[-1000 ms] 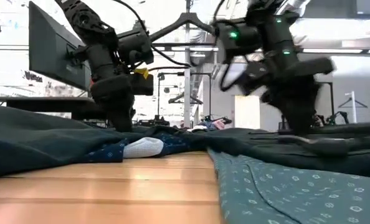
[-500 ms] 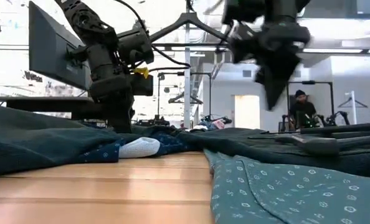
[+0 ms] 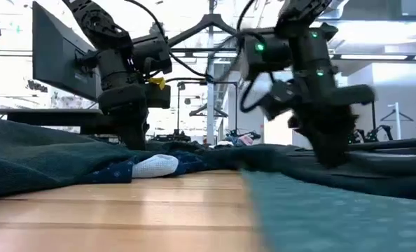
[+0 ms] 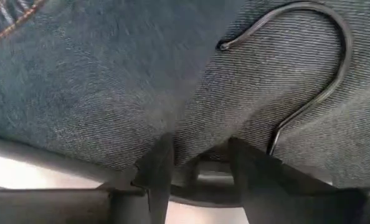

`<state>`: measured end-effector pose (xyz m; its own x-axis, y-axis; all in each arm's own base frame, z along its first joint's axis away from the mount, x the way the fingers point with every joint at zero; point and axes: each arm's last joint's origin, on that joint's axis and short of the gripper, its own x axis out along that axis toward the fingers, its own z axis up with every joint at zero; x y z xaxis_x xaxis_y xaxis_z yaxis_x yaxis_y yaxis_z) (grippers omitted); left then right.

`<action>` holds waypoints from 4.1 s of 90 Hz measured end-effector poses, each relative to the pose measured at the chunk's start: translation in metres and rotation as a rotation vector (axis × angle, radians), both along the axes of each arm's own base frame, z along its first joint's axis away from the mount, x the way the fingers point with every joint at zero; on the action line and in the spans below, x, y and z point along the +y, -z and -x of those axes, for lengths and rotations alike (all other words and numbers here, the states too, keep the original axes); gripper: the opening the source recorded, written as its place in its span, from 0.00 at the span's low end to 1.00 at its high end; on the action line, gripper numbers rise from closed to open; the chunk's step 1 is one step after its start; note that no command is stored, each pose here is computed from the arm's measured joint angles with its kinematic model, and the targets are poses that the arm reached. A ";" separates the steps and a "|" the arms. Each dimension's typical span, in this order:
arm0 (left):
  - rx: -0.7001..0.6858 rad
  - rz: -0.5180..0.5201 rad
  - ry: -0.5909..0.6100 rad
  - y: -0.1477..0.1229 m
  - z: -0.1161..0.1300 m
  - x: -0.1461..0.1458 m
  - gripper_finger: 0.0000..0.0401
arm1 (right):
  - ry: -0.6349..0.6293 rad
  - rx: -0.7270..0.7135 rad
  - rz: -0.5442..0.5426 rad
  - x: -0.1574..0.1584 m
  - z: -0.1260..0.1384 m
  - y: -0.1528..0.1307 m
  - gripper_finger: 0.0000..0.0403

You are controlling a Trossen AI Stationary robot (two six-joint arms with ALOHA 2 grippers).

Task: Hang clothes
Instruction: Hang the black pants on the rack

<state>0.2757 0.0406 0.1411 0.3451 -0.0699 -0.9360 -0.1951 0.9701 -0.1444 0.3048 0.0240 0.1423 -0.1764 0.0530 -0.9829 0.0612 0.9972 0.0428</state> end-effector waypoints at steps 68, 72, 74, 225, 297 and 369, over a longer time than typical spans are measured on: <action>0.056 0.003 0.014 0.002 0.006 -0.001 0.40 | -0.040 0.192 0.027 -0.002 0.030 -0.006 0.33; 0.052 0.003 0.011 0.001 0.006 -0.001 0.40 | -0.064 0.153 0.039 -0.001 0.030 -0.006 0.33; 0.049 0.002 0.010 0.000 0.006 -0.001 0.40 | -0.076 0.154 0.050 -0.002 0.032 -0.005 0.33; 0.028 0.027 -0.059 -0.002 0.004 -0.001 0.40 | 0.156 0.055 0.285 -0.073 0.075 0.006 0.33; 0.009 0.022 -0.050 -0.017 -0.007 -0.001 0.40 | 0.725 -0.275 -0.150 -0.048 0.076 -0.073 0.35; 0.005 0.027 -0.060 -0.023 -0.010 -0.001 0.40 | 1.136 -0.439 -0.173 0.009 0.124 0.002 0.58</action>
